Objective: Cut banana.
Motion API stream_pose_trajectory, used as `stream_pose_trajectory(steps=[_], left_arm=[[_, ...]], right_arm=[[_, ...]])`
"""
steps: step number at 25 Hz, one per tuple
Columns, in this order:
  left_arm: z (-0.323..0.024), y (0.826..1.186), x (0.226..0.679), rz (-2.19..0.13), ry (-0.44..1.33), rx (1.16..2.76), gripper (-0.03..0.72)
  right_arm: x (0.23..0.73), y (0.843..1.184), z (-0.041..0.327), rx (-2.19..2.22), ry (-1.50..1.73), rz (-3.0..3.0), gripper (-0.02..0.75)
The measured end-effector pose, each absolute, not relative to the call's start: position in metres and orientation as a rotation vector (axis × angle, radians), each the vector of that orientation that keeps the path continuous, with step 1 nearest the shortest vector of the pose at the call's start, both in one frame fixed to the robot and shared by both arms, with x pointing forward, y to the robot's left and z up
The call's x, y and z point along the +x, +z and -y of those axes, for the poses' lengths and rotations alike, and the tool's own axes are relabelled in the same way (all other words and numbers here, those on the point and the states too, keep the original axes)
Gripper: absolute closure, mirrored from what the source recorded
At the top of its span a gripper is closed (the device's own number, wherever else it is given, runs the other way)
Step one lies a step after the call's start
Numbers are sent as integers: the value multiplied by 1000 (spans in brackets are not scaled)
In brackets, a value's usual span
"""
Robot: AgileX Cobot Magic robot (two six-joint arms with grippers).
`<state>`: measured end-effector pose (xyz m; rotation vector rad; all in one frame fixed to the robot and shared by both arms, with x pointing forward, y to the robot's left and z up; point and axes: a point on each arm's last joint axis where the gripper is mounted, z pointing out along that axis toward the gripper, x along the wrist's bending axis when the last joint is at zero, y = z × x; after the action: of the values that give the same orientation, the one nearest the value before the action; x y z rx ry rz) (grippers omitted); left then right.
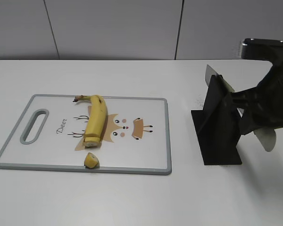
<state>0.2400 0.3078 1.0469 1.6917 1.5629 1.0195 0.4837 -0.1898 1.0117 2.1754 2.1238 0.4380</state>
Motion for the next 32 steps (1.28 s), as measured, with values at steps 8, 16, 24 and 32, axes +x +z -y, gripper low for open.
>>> stream_pose_trajectory(steps=[8,16,24,32], left_arm=[[-308,1047,240,-1563,1019,1692,150],[-308,1047,240,-1563,1019,1692,153],[-308,1047,240,-1563,1019,1692,153],[-308,1047,240,-1563,1019,1692,155]], right_arm=[[483,1010,189,2196,451,-2120,565],[482,1010,186,2211,488,-2141,334],[481,1019,186,2116,565,-2172,155],[444,1079,202,1709,871,-2194,139]])
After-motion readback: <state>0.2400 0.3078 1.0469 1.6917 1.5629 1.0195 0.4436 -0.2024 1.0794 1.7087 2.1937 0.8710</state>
